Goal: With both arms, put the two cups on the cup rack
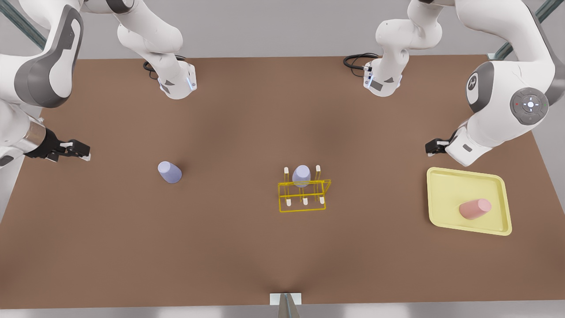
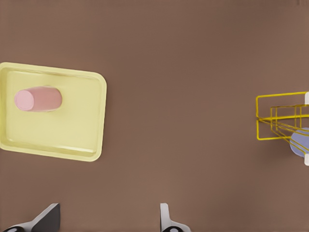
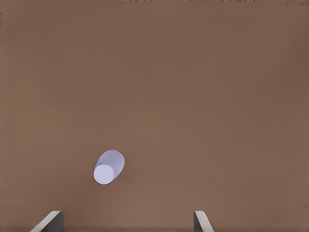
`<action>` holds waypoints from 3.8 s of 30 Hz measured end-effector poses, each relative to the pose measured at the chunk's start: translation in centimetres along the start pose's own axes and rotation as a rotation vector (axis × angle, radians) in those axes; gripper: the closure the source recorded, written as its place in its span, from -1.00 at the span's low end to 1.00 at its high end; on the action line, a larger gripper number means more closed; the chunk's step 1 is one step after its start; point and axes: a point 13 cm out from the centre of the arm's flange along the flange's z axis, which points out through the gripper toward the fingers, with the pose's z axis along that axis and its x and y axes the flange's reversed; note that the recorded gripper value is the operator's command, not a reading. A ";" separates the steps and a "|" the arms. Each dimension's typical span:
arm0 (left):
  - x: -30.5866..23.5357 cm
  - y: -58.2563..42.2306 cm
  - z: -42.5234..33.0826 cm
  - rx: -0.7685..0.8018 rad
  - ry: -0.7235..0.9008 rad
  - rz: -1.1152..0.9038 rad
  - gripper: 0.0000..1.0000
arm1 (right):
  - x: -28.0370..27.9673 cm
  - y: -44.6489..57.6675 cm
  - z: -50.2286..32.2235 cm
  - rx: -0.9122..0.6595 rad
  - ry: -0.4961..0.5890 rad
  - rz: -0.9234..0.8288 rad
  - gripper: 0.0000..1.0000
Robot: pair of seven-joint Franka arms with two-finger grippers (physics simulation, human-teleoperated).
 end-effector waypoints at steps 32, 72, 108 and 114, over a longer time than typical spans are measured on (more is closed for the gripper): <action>-12.2 28.6 34.5 0.068 -0.095 0.102 -1.00 | 5.1 7.4 30.1 -0.019 0.003 -0.122 -1.00; -16.4 -28.2 12.5 0.347 -0.157 0.292 -0.56 | 8.2 11.5 41.9 -0.035 -0.006 -0.180 -1.00; -13.5 -34.0 18.3 0.305 0.034 -0.170 -1.00 | -3.4 33.1 26.8 -0.208 -0.272 -0.392 -0.72; -13.1 -33.9 19.0 0.300 0.057 -0.188 -1.00 | -8.1 42.5 22.9 -0.395 -0.318 -0.373 -0.72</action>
